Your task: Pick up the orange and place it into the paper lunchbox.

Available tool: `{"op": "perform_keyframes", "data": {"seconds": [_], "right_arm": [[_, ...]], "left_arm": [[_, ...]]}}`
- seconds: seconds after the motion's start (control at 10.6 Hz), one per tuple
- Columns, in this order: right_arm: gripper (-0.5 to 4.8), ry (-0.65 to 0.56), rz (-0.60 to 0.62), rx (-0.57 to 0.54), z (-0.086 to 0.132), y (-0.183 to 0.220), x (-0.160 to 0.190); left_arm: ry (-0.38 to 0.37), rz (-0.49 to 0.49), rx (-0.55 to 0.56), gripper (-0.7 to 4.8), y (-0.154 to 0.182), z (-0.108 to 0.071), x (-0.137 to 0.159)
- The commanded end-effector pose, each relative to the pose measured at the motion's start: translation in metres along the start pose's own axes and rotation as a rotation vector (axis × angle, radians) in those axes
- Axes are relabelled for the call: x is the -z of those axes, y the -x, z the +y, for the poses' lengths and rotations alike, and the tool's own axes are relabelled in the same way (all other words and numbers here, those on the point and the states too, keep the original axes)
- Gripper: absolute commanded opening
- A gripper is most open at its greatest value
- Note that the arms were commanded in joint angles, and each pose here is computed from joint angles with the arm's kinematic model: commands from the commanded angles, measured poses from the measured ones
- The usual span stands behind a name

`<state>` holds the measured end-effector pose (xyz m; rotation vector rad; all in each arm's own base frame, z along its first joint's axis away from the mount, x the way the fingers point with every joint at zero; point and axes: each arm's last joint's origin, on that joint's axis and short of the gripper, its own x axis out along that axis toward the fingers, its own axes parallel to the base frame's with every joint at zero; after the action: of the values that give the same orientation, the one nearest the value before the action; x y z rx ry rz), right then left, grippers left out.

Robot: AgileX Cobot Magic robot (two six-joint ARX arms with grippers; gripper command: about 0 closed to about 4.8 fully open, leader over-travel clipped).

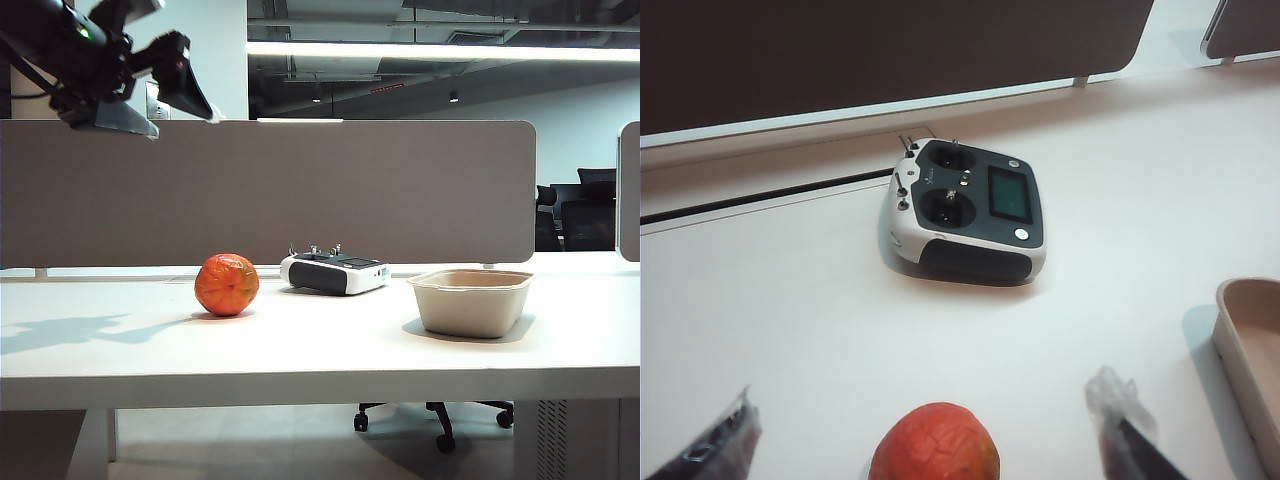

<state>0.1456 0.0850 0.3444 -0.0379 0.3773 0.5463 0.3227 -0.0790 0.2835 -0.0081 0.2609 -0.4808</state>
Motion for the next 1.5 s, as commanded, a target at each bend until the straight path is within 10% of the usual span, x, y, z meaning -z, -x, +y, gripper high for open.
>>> {"op": "perform_keyframes", "data": {"seconds": [0.09, 1.5], "right_arm": [[-0.05, 0.002, -0.026, -0.007, 0.000, 0.002, -0.003], [-0.05, 0.002, -0.026, -0.007, 0.000, 0.002, -0.003]], "left_arm": [[0.024, 0.029, 0.007, 4.79, -0.052, 0.014, 0.001], [0.047, 0.290, 0.007, 4.79, -0.123, 0.012, 0.096]]}}
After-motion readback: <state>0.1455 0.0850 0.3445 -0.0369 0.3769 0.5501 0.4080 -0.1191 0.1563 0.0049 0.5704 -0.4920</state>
